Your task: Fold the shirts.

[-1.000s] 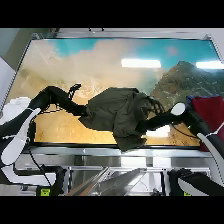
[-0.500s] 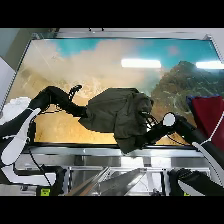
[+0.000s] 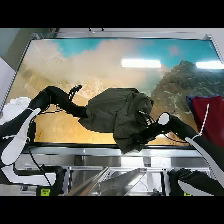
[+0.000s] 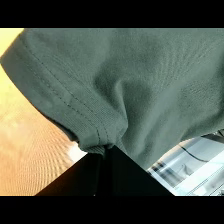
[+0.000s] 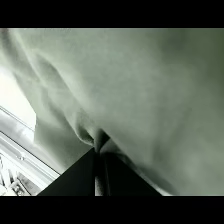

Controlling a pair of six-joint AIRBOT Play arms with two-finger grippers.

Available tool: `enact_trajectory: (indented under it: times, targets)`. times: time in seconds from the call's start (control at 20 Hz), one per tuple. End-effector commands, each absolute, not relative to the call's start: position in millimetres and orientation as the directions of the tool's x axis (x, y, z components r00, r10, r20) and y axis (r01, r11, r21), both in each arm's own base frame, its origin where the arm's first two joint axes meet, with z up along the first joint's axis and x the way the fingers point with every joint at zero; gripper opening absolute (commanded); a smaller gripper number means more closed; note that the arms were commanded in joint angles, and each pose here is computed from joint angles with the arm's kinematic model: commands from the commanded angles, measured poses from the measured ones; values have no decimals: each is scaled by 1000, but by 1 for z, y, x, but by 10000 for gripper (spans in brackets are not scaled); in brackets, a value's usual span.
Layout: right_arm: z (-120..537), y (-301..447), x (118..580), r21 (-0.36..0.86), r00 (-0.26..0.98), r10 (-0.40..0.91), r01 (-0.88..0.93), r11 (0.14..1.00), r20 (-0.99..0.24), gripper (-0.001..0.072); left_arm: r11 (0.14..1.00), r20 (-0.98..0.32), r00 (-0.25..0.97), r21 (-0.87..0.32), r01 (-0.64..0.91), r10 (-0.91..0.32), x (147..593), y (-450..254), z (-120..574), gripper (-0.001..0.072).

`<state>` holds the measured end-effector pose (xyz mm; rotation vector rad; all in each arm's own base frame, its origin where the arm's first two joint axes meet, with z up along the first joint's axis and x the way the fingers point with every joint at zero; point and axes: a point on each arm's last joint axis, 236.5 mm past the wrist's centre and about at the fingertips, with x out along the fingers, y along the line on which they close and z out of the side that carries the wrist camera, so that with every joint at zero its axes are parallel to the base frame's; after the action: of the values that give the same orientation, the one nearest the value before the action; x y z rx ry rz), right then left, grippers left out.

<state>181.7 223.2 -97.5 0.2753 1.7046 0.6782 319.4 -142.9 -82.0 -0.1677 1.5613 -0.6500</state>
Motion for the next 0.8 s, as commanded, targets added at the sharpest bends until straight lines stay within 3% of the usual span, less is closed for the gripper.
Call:
enact_trajectory:
  times: [0.0,0.2,0.3,0.5,0.6,0.75]
  targets:
    - [-93,230,184,599,-245,554,-181,780,-796,22,824,-869,-117,-494,277,-481,319,-143,-82,19]
    - [-37,248,211,658,-142,649,-294,694,-747,21,815,-866,-90,-494,302,-491,322,-144,-71,18]
    - [28,242,254,648,5,702,-381,660,-712,20,813,-862,2,-477,334,-506,332,-139,-39,18]
    - [222,161,350,473,523,678,-486,735,-516,20,762,-689,345,-500,411,-638,369,-120,130,18]
    - [312,120,352,352,706,598,-487,799,-380,20,790,-563,555,-401,463,-612,368,-97,232,18]
    - [405,86,316,195,849,486,-451,871,-209,20,877,-383,789,-217,428,-480,325,-65,356,18]
